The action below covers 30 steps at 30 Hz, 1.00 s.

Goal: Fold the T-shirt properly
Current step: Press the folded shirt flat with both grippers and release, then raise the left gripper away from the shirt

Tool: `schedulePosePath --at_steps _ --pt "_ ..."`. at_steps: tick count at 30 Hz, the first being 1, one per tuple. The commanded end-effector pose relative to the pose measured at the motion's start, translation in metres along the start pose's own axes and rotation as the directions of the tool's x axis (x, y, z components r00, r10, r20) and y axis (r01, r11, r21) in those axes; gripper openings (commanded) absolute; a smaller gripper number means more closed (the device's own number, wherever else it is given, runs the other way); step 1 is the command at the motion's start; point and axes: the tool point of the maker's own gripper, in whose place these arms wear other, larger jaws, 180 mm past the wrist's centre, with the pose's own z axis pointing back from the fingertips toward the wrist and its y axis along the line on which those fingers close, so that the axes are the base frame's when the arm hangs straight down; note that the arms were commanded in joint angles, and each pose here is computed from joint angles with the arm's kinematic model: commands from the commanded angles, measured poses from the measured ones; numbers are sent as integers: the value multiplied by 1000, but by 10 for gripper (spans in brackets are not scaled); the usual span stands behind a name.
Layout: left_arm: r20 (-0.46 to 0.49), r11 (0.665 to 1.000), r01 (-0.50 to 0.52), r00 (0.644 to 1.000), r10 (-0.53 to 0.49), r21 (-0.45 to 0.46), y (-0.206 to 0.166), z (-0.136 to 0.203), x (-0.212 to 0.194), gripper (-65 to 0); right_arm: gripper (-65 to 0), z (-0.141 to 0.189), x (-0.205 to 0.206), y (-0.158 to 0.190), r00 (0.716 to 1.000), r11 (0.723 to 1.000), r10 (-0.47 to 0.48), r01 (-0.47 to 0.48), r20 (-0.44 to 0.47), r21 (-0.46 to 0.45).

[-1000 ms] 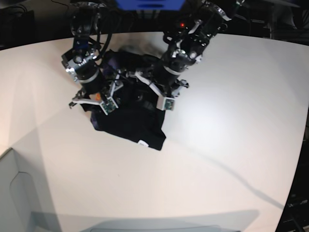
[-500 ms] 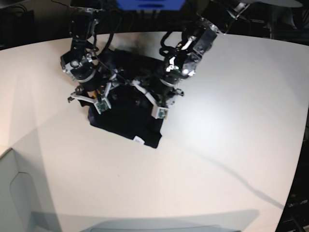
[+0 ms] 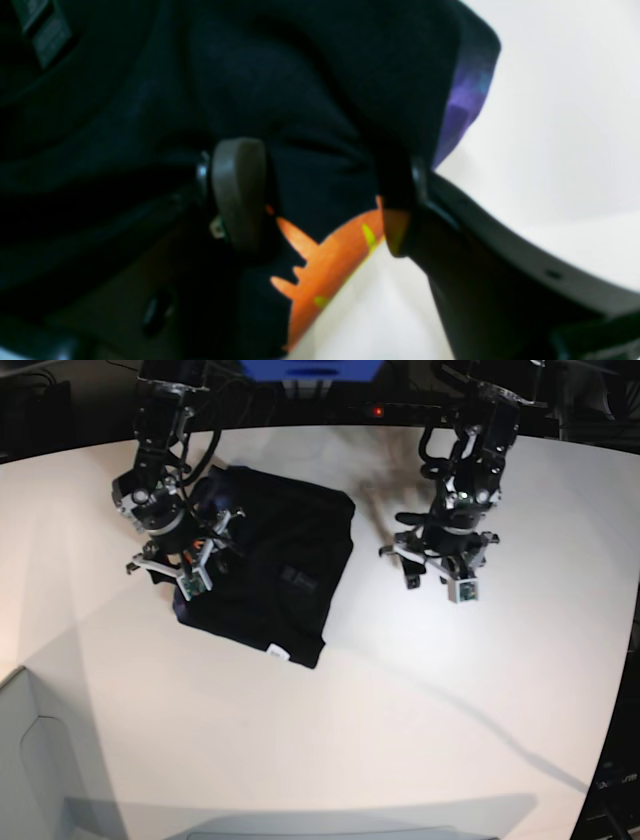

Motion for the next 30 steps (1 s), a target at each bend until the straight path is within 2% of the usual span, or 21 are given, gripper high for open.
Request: schedulePosePath --at_steps 1,4,8,12,17,20,24,30 --pt "47 1000 -1 999 2 -16 -6 5 13 -323 -286 1 9 -2 1000 1000 2 -2 21 -10" --pt "73 998 -20 997 24 -54 -22 15 19 -323 -286 7 16 -6 999 1000 10 -8 42 -26" --pt "108 985 -36 993 55 -167 -67 31 28 -323 -286 17 33 -12 996 998 23 -18 86 -60" --pt "72 962 -21 997 42 -271 -117 32 15 -323 -286 19 36 -13 996 998 26 -20 91 -67" --pt "-9 955 6 1000 -10 -297 -145 10 -12 -323 -286 19 34 -12 996 998 24 -19 88 -63" --pt "-69 957 28 996 -50 -289 -141 5 -27 -323 -286 19 34 -12 996 998 24 -19 88 -63" --pt "-131 967 40 989 -75 -251 -108 18 -29 -323 -286 19 34 -12 996 998 24 -19 89 -64" --pt "-119 990 13 992 -30 -142 -53 31 -25 -323 -286 20 39 -14 994 997 27 -20 102 -70"
